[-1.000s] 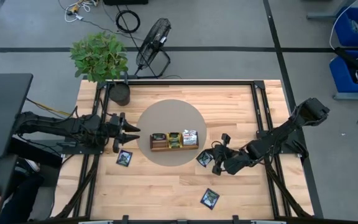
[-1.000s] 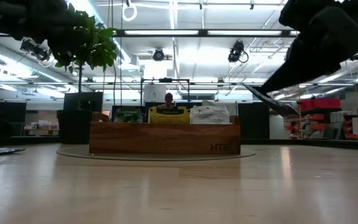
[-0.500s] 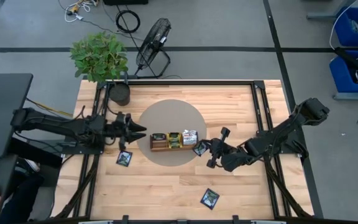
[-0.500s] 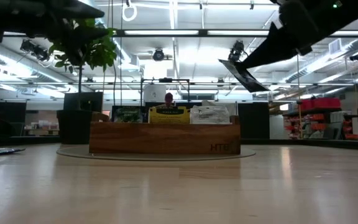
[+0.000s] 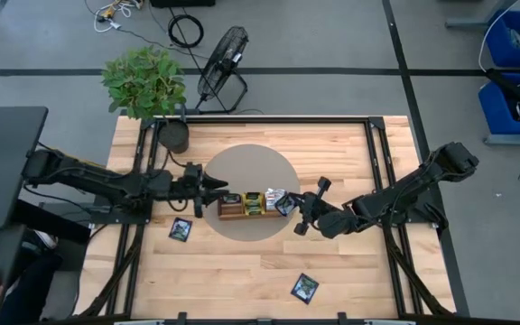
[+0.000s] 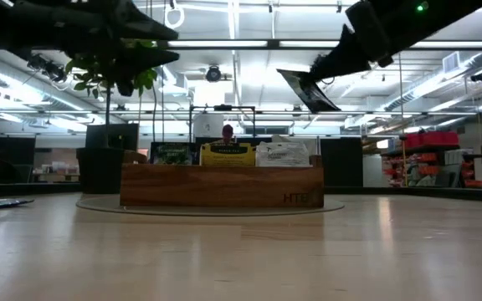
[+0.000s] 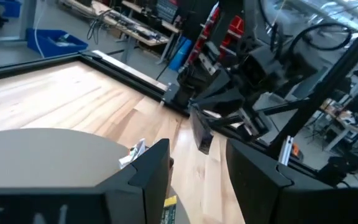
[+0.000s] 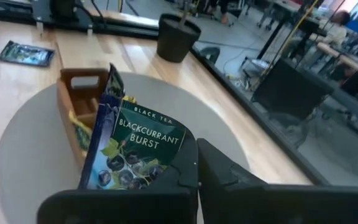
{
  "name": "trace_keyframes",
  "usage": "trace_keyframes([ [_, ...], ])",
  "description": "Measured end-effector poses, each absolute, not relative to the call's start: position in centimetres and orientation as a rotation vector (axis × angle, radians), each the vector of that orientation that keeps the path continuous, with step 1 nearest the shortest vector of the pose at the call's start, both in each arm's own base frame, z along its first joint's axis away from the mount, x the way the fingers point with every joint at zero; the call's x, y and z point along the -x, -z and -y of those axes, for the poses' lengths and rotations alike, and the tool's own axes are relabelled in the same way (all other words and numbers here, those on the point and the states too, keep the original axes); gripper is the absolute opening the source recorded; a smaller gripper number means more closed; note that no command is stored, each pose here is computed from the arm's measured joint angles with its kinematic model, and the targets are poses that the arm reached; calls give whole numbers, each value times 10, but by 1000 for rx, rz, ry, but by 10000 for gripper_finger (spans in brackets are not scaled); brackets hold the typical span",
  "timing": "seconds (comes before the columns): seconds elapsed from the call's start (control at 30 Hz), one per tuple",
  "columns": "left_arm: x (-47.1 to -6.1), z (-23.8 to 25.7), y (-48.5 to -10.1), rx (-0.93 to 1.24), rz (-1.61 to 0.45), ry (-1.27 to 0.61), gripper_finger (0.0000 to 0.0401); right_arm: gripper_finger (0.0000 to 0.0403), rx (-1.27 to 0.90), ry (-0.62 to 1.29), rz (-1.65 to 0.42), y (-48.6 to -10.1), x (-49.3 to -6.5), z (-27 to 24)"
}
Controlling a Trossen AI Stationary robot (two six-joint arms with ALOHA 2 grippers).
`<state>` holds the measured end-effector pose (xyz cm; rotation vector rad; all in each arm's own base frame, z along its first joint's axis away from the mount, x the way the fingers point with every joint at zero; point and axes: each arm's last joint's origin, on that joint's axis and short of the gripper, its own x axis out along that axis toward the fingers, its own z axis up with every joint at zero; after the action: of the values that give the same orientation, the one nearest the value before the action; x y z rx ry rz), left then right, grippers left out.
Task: Pick & Place Tea
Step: Put the purple tea bag into the left section of the wooden organizer
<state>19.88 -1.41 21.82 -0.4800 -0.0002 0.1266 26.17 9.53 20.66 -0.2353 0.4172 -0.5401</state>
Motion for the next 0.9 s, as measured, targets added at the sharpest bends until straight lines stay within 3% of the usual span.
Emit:
trace_keyframes([
  [0.9,-313,15,-223,305,-132,-175,165,0,307,562,-372,-218,-275,-75],
])
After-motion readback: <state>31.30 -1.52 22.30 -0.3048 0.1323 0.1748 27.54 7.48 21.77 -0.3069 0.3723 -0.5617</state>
